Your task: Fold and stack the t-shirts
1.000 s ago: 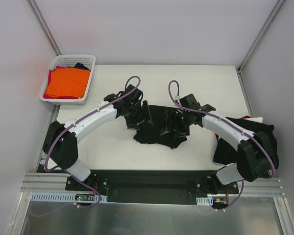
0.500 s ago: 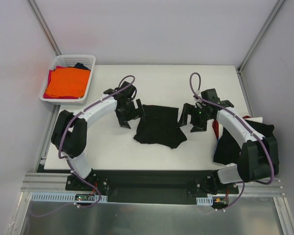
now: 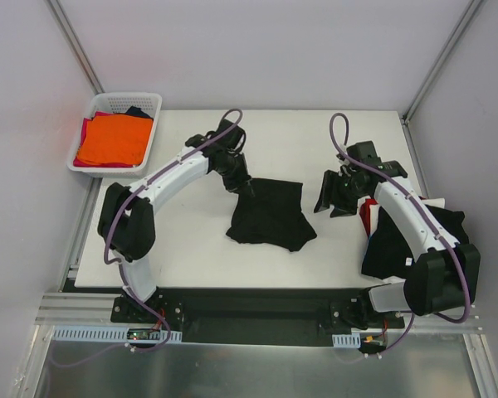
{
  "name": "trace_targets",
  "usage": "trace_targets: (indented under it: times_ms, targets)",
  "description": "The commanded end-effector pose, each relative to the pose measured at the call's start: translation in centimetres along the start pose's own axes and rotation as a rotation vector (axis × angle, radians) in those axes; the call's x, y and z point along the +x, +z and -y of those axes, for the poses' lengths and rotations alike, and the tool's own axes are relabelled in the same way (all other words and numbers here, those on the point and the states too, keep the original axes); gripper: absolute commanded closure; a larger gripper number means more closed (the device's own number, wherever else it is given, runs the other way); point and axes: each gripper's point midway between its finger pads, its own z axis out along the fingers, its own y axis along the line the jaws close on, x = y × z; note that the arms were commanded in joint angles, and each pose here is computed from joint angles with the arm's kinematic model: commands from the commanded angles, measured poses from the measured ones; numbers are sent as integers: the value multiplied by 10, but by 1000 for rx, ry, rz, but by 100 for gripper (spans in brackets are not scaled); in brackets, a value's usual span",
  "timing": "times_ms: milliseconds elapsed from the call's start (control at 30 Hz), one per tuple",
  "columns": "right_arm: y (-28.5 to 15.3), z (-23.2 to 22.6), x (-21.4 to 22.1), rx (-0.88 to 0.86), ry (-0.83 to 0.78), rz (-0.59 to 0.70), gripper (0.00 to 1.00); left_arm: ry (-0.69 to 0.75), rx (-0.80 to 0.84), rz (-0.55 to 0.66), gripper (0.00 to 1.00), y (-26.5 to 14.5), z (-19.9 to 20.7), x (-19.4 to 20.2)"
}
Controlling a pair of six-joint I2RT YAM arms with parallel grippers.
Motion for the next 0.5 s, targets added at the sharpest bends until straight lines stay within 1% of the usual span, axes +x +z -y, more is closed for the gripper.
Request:
trace_targets:
  times_ms: [0,33,100,233,367,433,467]
  targets:
    - [-2,0,5,-2,15,-15,43,100,13,-73,100,9,32,25]
    - [-2,0,7,-1,15,-19,43,120,-4,-94,100,16,34,36]
    - [0,2,9,0,18,-27,43,139,-21,-102,100,22,35,43]
    - [2,4,18,-2,28,-39,44,144,-88,-145,100,47,24,59]
    - [1,8,28,3,34,-43,44,141,-180,-162,100,77,0,59]
    - [-3,10,34,11,33,-43,43,120,-211,-190,100,93,-11,58]
    - [-4,13,35,23,30,-40,43,116,-206,-184,100,97,-10,53]
